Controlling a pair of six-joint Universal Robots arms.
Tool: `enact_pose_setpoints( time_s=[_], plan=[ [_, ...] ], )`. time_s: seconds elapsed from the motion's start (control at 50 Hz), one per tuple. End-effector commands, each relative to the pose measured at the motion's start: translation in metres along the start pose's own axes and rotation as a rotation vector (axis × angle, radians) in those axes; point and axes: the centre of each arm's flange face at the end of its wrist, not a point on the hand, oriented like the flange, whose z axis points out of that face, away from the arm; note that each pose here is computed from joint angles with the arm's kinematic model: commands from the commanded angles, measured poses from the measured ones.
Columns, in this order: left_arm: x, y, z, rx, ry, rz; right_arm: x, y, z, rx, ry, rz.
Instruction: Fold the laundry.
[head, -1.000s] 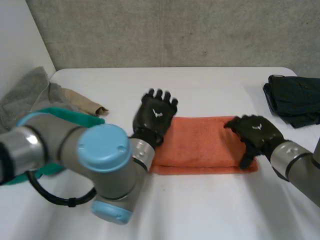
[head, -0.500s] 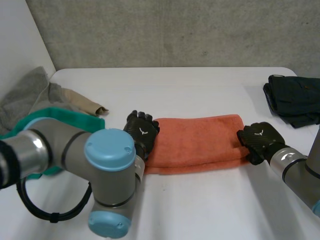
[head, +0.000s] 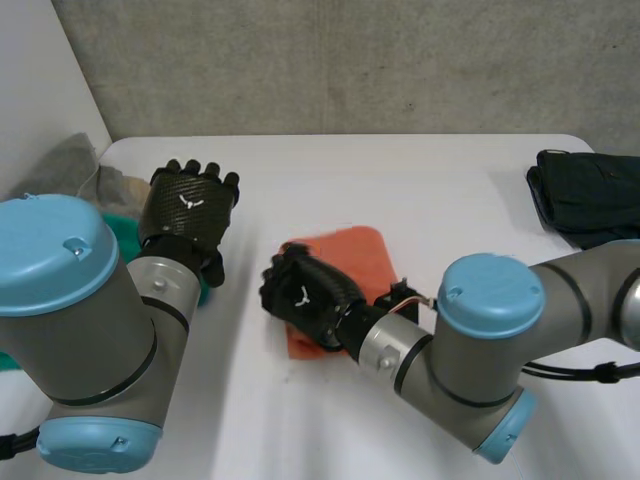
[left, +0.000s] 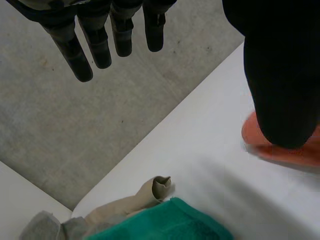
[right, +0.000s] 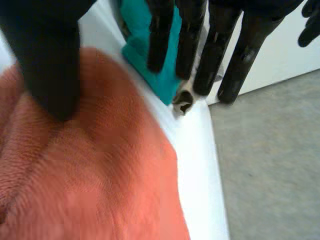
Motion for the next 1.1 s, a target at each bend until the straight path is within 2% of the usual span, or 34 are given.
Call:
enact_pose_setpoints(
  time_s=[0.02,0.06,0.08,0.14,0.16,0.26,0.38,0.48,0.54,0.64,0.74,0.82,0.86,0.98,1.1],
  plan=[
    [0.005,-0.003,0.011,0.033,0.007,-0.025,0.047,0.018,-0.005,-0.103,0.198,0.38],
    [0.013,-0.005,0.017,0.057,0.023,-0.029,0.069,0.019,-0.012,-0.096,0.273,0.502],
    [0.02,-0.008,0.022,0.079,0.045,-0.031,0.09,0.017,-0.021,-0.081,0.342,0.63],
    [0.036,-0.014,0.025,0.12,0.102,-0.039,0.11,0.017,-0.034,-0.083,0.395,0.806],
    [0.049,-0.019,0.026,0.15,0.156,-0.052,0.118,0.023,-0.039,-0.11,0.405,0.895],
    [0.082,-0.014,0.037,0.159,0.284,-0.126,0.105,0.053,-0.037,-0.295,0.342,1.004],
    [0.1,0.02,0.045,0.0,0.317,-0.123,0.089,0.078,-0.025,-0.427,0.269,0.978],
    [0.094,0.049,0.046,-0.158,0.203,-0.065,0.073,0.096,-0.009,-0.457,0.228,0.969],
    [0.09,0.052,0.047,-0.182,0.175,-0.039,0.06,0.105,-0.003,-0.484,0.194,0.965],
    [0.091,0.052,0.044,-0.184,0.2,0.003,0.06,0.107,-0.002,-0.503,0.175,0.902],
    [0.094,0.038,0.039,-0.135,0.255,-0.003,0.088,0.085,-0.01,-0.451,0.232,0.841],
    [0.077,-0.001,0.033,-0.025,0.278,-0.046,0.101,0.066,-0.023,-0.403,0.279,0.808],
    [0.065,-0.024,0.028,0.047,0.292,-0.067,0.095,0.06,-0.03,-0.378,0.292,0.783],
    [0.042,-0.053,0.024,0.163,0.358,-0.095,0.057,0.039,-0.041,-0.292,0.268,0.723],
    [0.041,-0.072,0.005,0.274,0.569,-0.1,0.008,0.042,-0.038,-0.268,0.21,0.599]
  ],
)
